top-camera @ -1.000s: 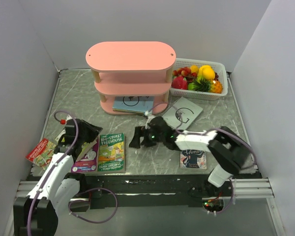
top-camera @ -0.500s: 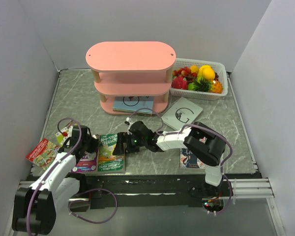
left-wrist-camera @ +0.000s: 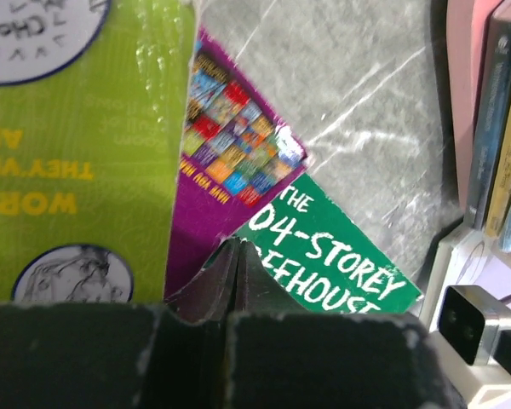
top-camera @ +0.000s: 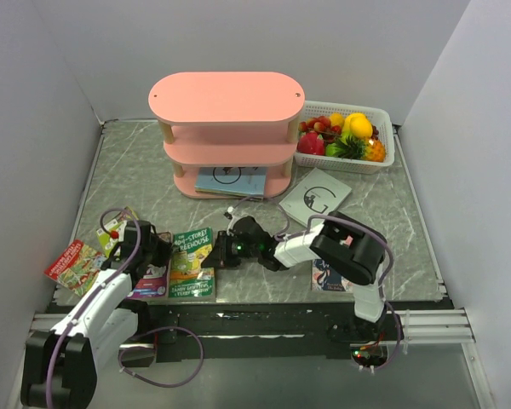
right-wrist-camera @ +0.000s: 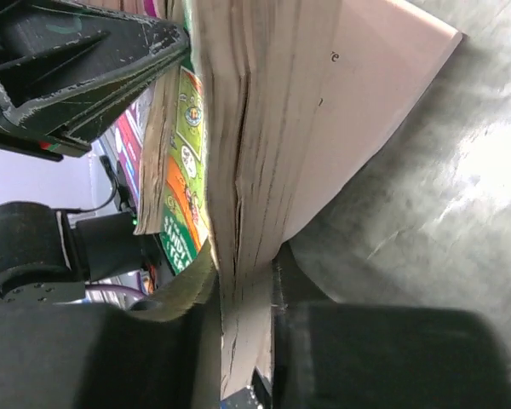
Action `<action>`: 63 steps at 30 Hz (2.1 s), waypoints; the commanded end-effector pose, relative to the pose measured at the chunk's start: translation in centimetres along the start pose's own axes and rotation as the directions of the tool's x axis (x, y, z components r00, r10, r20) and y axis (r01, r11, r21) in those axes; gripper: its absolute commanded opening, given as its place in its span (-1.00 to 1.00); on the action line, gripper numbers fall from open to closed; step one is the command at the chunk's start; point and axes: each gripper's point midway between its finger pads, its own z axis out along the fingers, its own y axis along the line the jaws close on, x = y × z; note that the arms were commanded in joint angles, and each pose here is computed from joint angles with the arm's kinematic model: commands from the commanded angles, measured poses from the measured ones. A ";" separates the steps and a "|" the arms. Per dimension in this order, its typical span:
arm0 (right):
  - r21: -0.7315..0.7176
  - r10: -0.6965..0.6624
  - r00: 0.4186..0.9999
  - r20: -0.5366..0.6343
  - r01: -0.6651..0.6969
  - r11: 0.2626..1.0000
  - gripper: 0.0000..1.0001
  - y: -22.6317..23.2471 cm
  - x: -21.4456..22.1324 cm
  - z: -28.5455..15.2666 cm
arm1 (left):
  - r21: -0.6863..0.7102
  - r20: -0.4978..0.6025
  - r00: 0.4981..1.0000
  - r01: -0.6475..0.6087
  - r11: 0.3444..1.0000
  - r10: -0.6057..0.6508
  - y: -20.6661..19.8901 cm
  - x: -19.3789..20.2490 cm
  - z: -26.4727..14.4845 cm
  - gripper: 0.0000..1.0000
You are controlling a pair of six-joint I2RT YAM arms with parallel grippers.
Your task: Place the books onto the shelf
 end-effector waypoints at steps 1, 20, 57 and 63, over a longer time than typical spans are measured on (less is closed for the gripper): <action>-0.021 -0.142 0.990 0.008 0.142 0.990 -1.00 3.8 -0.5 -3.3 | -0.064 -0.035 0.999 -0.019 0.998 0.017 1.3 0.7 -1.4 -0.98; -0.395 -0.348 0.928 -0.133 0.273 0.877 -1.00 15.1 -1.0 -23.4 | 0.738 -0.050 0.870 -0.298 0.605 0.490 -13.6 4.8 -16.7 0.76; 0.041 -0.383 0.924 0.007 0.382 0.923 0.00 14.1 -8.8 -24.1 | 0.937 0.089 0.839 -0.254 0.242 0.537 -19.3 5.7 -24.2 -0.97; 0.241 -0.414 0.790 0.453 0.338 0.910 0.57 15.4 -14.1 -32.0 | 0.925 0.152 0.966 -0.213 0.314 0.208 -25.2 -0.6 -27.1 -0.98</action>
